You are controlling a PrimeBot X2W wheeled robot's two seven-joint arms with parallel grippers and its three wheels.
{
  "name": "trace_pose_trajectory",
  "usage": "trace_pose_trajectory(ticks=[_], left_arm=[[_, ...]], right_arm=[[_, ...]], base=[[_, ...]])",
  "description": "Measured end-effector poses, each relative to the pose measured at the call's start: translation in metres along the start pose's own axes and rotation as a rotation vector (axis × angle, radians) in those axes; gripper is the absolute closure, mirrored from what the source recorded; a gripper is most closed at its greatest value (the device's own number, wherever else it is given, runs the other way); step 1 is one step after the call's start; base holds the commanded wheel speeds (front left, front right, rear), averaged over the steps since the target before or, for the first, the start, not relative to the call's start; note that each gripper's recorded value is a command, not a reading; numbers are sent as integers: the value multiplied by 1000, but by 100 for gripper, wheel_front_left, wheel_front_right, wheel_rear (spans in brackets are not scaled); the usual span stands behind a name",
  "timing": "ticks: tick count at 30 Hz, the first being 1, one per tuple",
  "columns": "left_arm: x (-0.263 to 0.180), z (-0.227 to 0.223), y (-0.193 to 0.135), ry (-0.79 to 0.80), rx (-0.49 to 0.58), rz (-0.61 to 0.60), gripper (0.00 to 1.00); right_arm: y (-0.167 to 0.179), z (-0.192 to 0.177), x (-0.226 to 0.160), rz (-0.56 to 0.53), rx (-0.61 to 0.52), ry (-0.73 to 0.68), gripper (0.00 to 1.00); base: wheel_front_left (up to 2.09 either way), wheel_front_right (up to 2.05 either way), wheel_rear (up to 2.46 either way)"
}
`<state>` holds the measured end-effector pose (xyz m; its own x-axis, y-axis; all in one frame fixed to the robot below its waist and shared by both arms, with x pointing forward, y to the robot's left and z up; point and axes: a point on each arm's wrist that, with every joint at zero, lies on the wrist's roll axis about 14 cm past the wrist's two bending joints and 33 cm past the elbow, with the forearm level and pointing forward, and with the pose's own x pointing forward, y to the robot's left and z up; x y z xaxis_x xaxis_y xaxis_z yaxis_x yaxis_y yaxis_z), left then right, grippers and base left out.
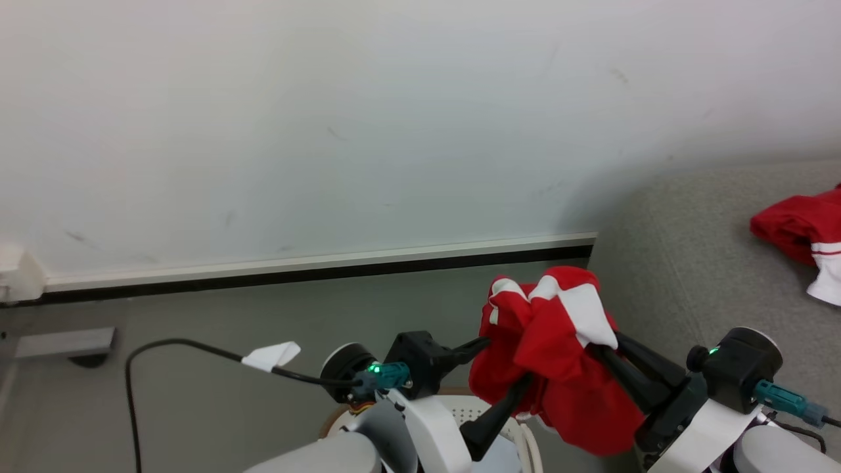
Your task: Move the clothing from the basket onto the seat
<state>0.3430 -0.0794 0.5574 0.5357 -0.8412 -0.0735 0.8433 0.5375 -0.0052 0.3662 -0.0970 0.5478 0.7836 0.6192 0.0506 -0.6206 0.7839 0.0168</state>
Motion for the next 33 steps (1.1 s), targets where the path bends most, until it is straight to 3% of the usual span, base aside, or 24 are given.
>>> trace_pose_trajectory(ticks=[17,25,33], left_arm=[[69,-10,-72,-18,-59,-286,0],[93,-16,-63,-21,-55,-315,0],[140,-7,-19,-99,-57,-298,0]], right_arm=[[-77,23,-104,-376,-65,-37,100],[-123,30,-112,-516,-65,-61,100],[-222,63,-104,-702,-181,-121,100]], base=[[0,0,0],[0,0,0],[0,0,0]])
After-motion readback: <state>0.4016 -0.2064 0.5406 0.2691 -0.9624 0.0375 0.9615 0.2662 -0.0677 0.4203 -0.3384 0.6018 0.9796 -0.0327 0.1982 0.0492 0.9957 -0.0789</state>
